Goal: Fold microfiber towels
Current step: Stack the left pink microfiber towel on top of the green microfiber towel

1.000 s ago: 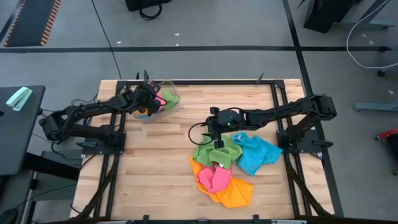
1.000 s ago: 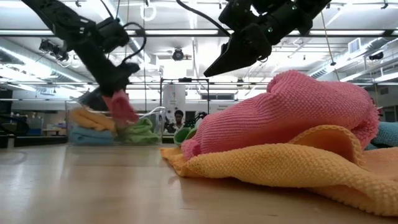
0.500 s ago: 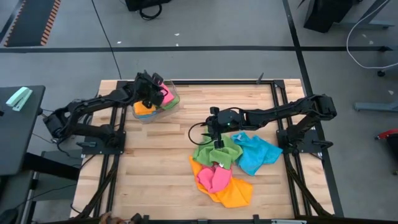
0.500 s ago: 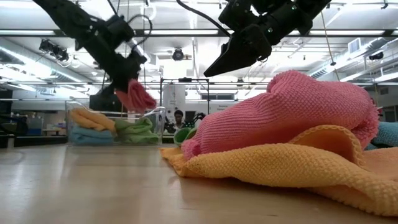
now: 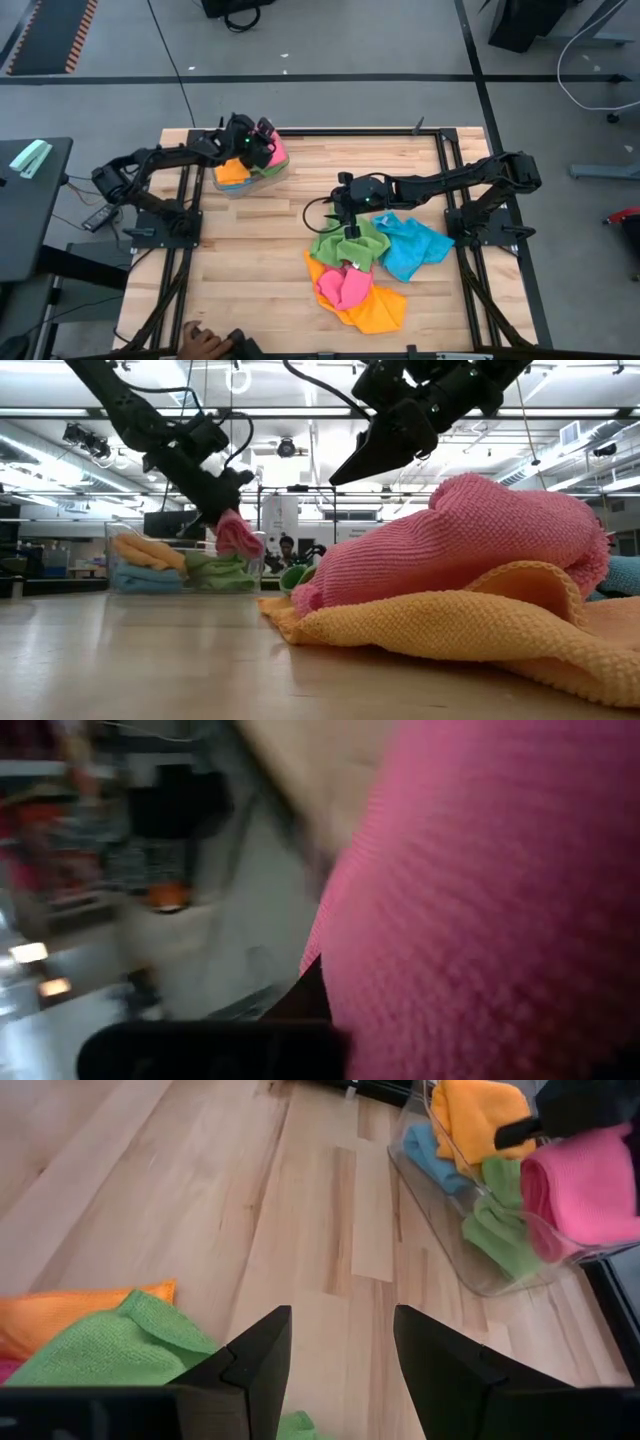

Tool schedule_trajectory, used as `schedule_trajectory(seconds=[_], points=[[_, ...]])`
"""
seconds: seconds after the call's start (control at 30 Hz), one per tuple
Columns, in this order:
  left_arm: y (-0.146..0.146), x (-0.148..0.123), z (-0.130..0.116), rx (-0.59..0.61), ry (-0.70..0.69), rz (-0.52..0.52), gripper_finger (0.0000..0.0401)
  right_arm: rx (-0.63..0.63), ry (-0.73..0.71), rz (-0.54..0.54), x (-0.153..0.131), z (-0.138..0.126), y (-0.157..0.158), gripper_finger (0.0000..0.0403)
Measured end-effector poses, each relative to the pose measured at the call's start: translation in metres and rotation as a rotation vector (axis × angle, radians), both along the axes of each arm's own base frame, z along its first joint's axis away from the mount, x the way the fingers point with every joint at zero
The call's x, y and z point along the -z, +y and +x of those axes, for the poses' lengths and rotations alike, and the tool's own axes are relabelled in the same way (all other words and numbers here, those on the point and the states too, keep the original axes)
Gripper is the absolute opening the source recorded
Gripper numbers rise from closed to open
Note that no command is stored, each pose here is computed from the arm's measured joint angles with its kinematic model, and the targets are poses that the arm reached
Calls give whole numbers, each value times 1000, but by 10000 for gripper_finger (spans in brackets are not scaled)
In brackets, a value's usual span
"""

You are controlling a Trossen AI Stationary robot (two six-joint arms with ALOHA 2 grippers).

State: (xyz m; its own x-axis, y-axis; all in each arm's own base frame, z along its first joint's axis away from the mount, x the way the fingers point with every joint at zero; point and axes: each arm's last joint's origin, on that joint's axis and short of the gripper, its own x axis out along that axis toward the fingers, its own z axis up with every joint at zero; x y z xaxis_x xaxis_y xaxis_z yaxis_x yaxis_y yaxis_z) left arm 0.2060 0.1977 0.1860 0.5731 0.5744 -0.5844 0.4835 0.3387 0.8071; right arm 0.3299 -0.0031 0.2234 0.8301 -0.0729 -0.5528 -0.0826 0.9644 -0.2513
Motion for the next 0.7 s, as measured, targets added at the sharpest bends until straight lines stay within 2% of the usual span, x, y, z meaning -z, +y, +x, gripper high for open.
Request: schedule_trajectory(seconds=[0.1,0.17,0.4,0.53,0.7], points=[[-1,11,-11,-11,83,-106,17,-1,3,-1,0,0,0,186],[-1,13,-14,-12,104,-137,30,-4,-2,-5,0,0,0,186],[1,15,-16,-39,14,-248,58,0,-7,4,-1,0,0,186],[3,20,-18,-85,17,-282,71,4,-8,13,-1,0,0,186],[1,14,-18,-106,-18,-283,109,6,-7,16,-1,0,0,186]])
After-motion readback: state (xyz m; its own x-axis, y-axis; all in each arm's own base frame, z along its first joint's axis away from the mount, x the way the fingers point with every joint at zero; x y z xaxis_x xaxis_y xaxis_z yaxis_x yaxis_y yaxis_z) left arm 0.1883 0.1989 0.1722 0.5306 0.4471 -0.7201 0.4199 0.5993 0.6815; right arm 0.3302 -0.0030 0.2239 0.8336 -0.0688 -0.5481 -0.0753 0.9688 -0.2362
